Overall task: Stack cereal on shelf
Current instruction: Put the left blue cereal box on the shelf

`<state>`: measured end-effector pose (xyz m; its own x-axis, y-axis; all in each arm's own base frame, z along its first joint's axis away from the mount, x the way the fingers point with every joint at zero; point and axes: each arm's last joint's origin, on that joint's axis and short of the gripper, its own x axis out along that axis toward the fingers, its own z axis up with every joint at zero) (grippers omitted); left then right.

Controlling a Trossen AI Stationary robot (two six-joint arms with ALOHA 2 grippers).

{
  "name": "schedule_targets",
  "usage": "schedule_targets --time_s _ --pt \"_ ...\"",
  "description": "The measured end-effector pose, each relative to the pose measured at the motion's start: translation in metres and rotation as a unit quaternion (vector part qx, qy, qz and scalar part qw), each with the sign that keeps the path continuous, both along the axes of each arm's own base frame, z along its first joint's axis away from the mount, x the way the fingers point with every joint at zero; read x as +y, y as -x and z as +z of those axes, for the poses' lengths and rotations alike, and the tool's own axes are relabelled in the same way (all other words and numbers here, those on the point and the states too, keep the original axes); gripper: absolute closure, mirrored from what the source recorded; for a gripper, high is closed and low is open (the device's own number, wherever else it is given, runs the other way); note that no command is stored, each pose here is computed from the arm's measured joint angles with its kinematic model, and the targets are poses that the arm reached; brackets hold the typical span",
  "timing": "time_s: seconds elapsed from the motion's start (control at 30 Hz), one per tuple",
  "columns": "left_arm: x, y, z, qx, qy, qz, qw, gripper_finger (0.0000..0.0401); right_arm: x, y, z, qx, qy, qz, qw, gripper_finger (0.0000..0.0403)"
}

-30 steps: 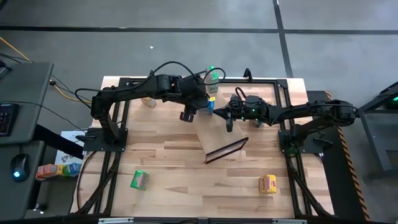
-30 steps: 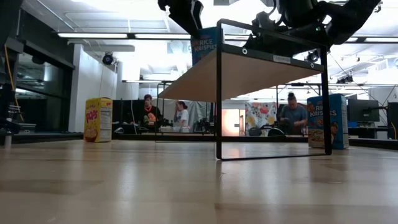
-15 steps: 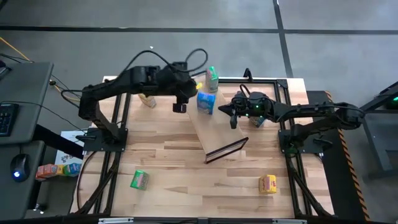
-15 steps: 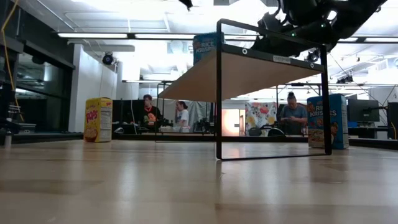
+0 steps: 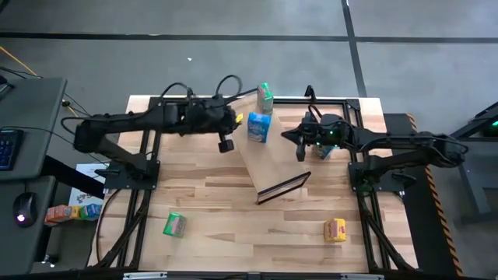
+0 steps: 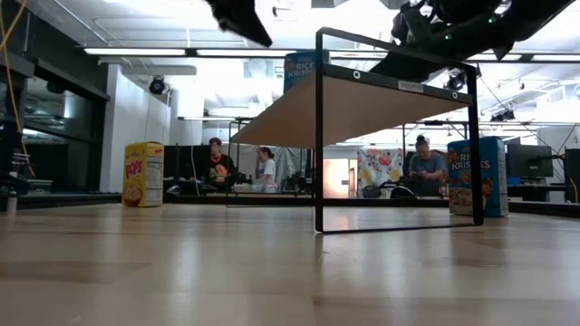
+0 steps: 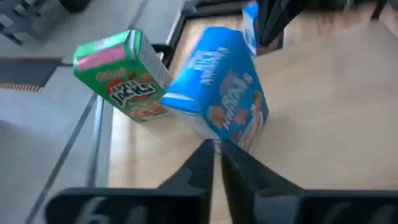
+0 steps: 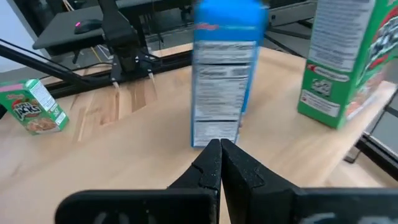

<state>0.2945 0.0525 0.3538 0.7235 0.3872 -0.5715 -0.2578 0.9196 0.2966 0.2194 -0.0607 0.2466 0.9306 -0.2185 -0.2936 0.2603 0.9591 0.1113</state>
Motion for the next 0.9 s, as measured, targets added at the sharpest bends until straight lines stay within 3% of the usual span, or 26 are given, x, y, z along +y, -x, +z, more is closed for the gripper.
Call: schedule_targets --time_s 0.17,0.37,0.6,0.9 --pt "-0.004 0.014 -0.046 -0.102 0.030 0.001 0.994 0.0393 0.000 0.003 0.002 0.000 0.010 -0.006 1.000 0.0403" --pt "-0.006 0.016 -0.095 -0.165 0.067 0.004 0.984 0.0400 -0.004 -0.001 0.004 -0.020 0.009 -0.057 0.998 0.0403" --pt "-0.001 0.008 -0.106 -0.202 0.070 0.006 0.977 0.0401 -0.010 -0.019 -0.005 -0.054 -0.016 -0.087 0.995 0.0403" --pt "0.015 0.002 -0.121 -0.183 0.076 0.019 0.980 0.0401 -0.020 -0.032 -0.018 -0.070 -0.016 -0.134 0.988 0.0403"
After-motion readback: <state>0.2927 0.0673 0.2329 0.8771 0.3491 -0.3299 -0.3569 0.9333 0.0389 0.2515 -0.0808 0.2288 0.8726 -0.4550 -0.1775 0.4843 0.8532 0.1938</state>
